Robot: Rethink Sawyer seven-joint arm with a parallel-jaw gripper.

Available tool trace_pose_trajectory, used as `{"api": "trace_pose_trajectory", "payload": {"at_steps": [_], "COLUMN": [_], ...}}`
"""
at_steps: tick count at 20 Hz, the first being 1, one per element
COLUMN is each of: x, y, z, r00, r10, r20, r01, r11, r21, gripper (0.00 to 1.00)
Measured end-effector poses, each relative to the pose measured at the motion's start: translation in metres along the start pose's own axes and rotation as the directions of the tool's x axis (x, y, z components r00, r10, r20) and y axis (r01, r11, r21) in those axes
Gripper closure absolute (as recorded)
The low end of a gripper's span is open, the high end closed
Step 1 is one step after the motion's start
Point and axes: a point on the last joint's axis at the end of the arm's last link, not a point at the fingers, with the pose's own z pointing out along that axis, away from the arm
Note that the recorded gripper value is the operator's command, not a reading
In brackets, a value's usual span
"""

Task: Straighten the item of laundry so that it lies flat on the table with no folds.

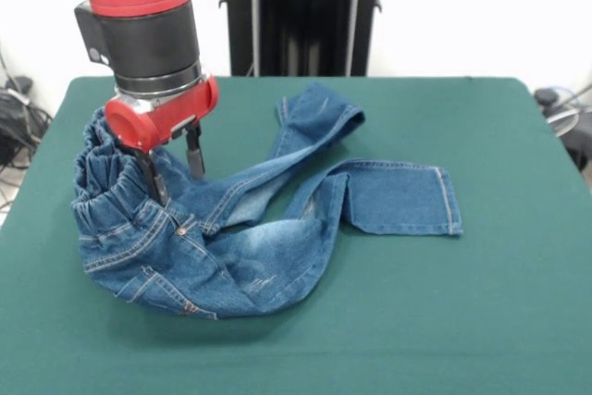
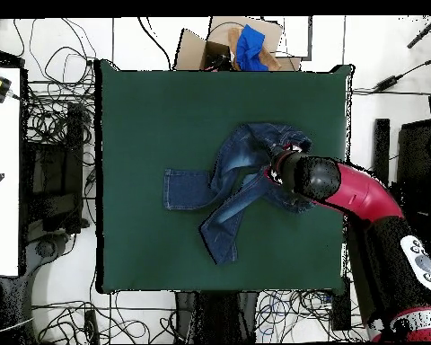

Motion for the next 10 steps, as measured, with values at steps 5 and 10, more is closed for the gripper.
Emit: {"api": "trace_pose_trajectory", "payload": {"at_steps": [5,10], "x": [0.0001,0.0031], "y": [-0.0004,-0.0020], "z": [-0.0012,-0.0020], "r00": [1.000,1.000], "r10": [0.000,0.005], "r20": [-0.001,0.001], "r01": [0.000,-0.005], "r11": [1.000,1.000], "r21": [0.002,0.004], "gripper": [0.00,0.00]}}
